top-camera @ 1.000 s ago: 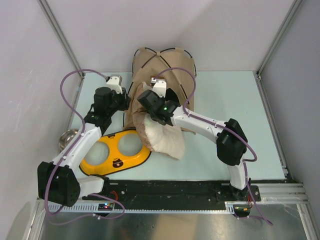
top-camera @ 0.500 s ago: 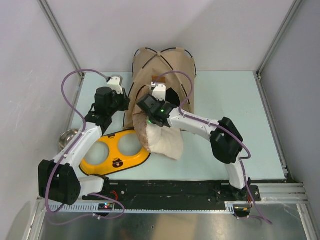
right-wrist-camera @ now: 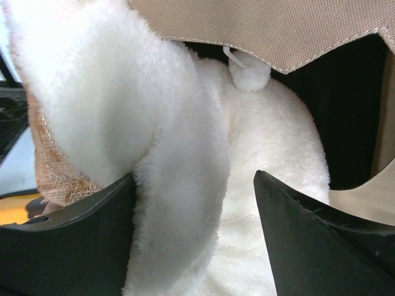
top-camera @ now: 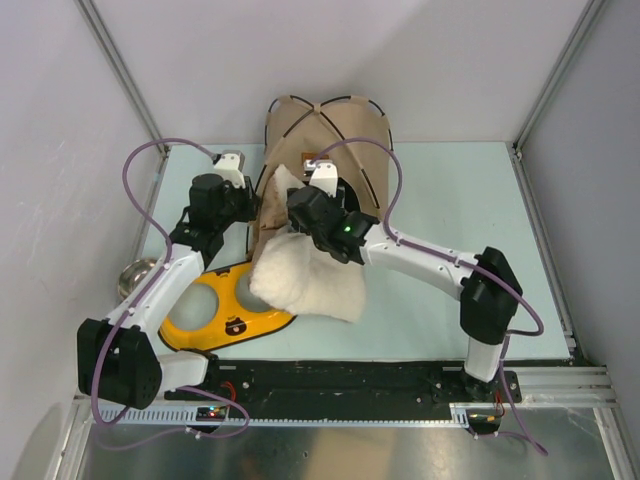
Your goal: Set up the pet tent
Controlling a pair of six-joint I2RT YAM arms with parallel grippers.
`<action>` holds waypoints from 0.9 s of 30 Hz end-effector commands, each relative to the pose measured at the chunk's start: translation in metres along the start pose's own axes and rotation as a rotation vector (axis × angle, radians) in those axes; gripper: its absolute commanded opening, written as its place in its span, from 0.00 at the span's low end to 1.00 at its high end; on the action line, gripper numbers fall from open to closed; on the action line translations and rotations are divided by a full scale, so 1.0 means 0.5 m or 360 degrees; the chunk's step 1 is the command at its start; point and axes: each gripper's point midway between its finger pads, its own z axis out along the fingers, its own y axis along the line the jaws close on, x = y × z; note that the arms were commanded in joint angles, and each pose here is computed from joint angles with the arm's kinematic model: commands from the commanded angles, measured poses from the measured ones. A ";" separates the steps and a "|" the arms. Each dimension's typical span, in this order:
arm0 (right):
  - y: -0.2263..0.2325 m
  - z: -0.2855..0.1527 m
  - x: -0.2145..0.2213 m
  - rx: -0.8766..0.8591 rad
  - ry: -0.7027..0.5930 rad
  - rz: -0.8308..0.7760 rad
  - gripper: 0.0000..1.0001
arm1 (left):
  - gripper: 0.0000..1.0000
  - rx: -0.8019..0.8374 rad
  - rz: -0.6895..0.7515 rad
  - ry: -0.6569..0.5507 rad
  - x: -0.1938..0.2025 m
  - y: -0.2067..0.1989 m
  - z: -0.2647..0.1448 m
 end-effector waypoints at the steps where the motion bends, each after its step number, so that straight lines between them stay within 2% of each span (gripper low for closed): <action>1: 0.014 -0.068 -0.075 -0.0143 -0.0084 0.0052 0.79 | 0.32 0.0075 -0.0014 -0.0023 -0.022 -0.019 0.003; 7: 0.036 -0.137 -0.095 -0.0379 -0.0074 0.0083 0.92 | 0.32 0.0097 -0.0025 -0.0007 -0.018 -0.023 0.009; 10: 0.055 -0.166 -0.099 -0.0538 -0.0075 0.0101 0.94 | 0.32 0.0113 -0.0036 0.0002 -0.016 -0.027 0.012; 18: 0.114 -0.106 -0.125 -0.0764 -0.0161 0.0080 0.95 | 0.31 0.0136 -0.0048 0.0011 -0.011 -0.032 0.010; 21: 0.127 -0.052 -0.134 -0.0725 -0.0140 0.0058 0.91 | 0.31 0.0139 -0.0050 0.0014 -0.010 -0.033 0.009; 24: 0.113 0.010 -0.113 -0.0569 -0.0087 0.0004 0.84 | 0.30 0.0141 -0.0055 0.0015 -0.009 -0.034 0.008; 26: 0.094 0.043 -0.095 -0.0448 -0.0051 -0.0028 0.74 | 0.30 0.0139 -0.0056 0.0016 -0.007 -0.033 0.008; 27: 0.081 0.057 -0.081 -0.0389 -0.0032 -0.0041 0.63 | 0.30 0.0139 -0.0057 0.0015 -0.008 -0.033 0.008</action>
